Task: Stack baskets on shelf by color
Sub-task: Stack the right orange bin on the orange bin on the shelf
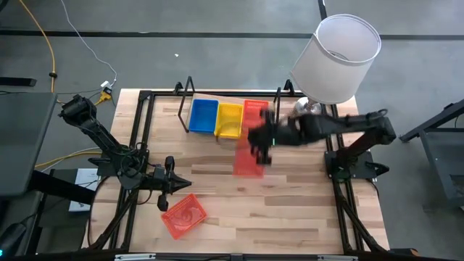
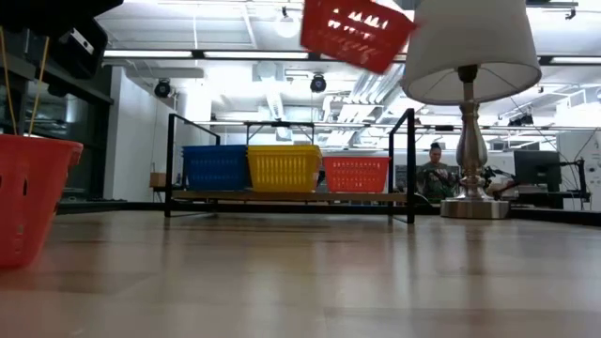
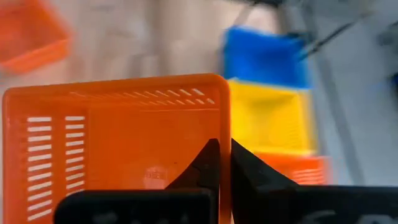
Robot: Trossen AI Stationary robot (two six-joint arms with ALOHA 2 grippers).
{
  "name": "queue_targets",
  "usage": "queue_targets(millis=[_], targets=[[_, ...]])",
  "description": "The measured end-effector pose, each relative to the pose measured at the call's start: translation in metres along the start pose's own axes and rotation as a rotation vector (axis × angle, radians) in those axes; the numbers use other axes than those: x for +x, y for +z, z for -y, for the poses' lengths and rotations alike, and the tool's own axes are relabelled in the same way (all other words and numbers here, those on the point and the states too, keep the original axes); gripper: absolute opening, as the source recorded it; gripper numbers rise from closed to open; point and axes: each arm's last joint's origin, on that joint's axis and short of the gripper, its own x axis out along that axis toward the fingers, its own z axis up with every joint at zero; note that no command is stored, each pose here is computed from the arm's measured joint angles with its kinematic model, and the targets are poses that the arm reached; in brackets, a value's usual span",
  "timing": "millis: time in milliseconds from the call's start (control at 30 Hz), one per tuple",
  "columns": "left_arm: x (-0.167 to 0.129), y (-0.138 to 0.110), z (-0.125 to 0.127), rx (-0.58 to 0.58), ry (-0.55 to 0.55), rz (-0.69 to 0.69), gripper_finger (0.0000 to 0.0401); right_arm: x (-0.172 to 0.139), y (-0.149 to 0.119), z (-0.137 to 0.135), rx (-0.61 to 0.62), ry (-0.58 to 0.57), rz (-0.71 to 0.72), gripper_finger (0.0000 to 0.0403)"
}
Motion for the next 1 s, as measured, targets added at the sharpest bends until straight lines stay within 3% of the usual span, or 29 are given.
queue_targets(millis=[200, 367, 633, 833, 1000], targets=[[0.000, 0.000, 0.000, 0.000, 0.002, 0.000, 0.0000, 0.000, 0.006, 0.079, -0.106, -0.199, -0.023, 0.0001], [0.000, 0.000, 0.000, 0.000, 0.002, 0.001, 0.0000, 0.013, -0.006, 0.120, -0.142, -0.272, -0.109, 0.0001], [0.000, 0.000, 0.000, 0.003, 0.005, -0.001, 0.0000, 0.061, -0.013, 0.136, -0.324, -0.241, -0.237, 0.0000], [0.000, 0.000, 0.000, 0.004, 0.006, -0.002, 0.0000, 0.086, -0.020, 0.143, -0.335, -0.212, -0.292, 0.0000], [0.000, -0.001, 0.000, 0.006, -0.002, -0.006, 0.0000, 0.089, -0.023, 0.148, -0.310, -0.205, -0.297, 0.0000]])
